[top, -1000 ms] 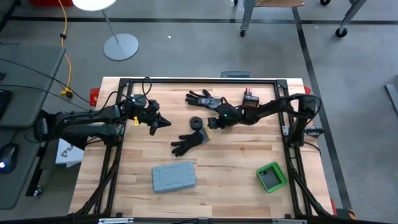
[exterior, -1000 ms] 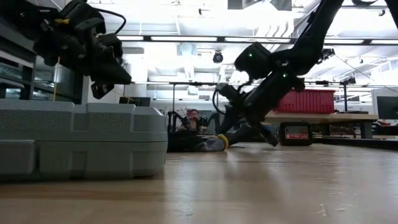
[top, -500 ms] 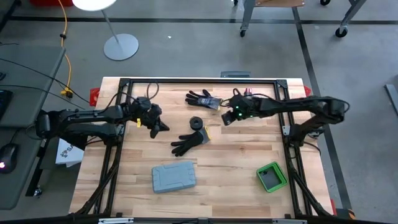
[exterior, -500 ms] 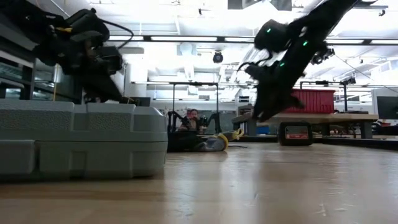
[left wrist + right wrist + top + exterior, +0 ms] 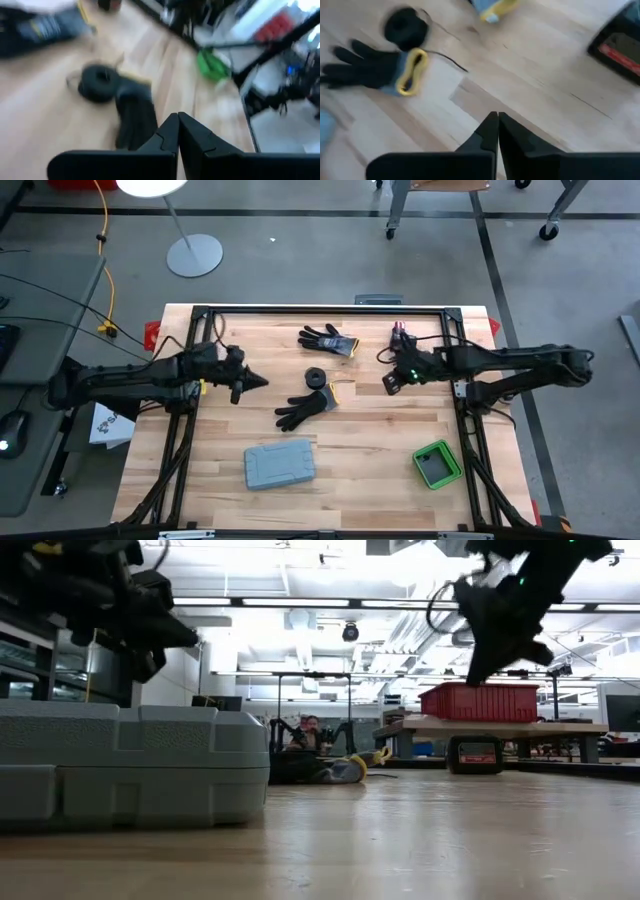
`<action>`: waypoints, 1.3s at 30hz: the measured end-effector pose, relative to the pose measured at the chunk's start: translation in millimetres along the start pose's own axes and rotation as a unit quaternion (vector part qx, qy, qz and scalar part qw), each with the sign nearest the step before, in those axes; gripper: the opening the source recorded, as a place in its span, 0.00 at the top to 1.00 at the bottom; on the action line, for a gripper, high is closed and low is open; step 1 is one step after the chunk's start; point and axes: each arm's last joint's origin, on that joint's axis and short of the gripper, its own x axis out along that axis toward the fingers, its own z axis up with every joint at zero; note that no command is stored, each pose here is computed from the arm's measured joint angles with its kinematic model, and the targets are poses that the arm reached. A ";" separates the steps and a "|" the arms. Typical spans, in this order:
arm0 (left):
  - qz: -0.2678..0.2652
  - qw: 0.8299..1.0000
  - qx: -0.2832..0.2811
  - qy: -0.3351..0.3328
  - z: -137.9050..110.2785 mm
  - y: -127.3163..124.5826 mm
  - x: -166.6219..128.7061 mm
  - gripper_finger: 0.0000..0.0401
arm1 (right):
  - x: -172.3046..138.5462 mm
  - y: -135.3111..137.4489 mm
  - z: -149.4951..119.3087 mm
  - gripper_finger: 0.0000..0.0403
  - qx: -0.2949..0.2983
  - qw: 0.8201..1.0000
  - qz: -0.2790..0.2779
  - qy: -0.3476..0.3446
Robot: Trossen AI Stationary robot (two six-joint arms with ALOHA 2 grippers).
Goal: Coil cords
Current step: Return to Home Position
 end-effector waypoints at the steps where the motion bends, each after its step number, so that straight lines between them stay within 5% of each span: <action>1: -0.003 1.000 0.003 -0.021 -2.4 2.3 0.7 1.00 | -4.4 2.7 -1.7 0.99 0.001 1.000 0.007 -0.014; 11: -0.081 0.978 0.069 -0.177 -34.0 20.2 1.2 1.00 | -17.1 16.6 -3.0 1.00 -0.002 0.994 0.020 -0.112; 15: -0.106 0.974 0.121 -0.160 -38.7 14.7 1.2 1.00 | -18.1 18.5 -0.6 1.00 0.001 0.991 0.026 -0.130; 19: -0.108 0.971 0.151 -0.154 -42.1 11.3 2.5 1.00 | -17.2 32.9 -1.5 1.00 -0.007 0.979 0.101 -0.175; 25: -0.142 0.975 0.084 -0.149 -40.5 7.8 1.0 1.00 | -22.9 52.2 -1.7 1.00 -0.010 0.941 0.217 -0.260; 29: -0.151 0.976 0.072 -0.141 -40.9 7.4 1.0 0.99 | -32.1 63.7 1.2 1.00 -0.080 0.911 0.285 -0.288; 32: -0.147 0.976 0.074 -0.142 -41.1 7.9 1.3 0.99 | -26.7 63.5 1.4 1.00 -0.122 0.912 0.254 -0.298; 35: -0.072 0.980 0.011 -0.186 -38.4 13.1 1.8 0.99 | -21.8 58.7 7.6 1.00 -0.147 0.912 0.224 -0.311; 39: -0.019 0.976 -0.003 -0.215 -37.2 16.7 1.8 0.99 | -23.1 51.9 17.8 1.00 -0.175 0.900 0.254 -0.308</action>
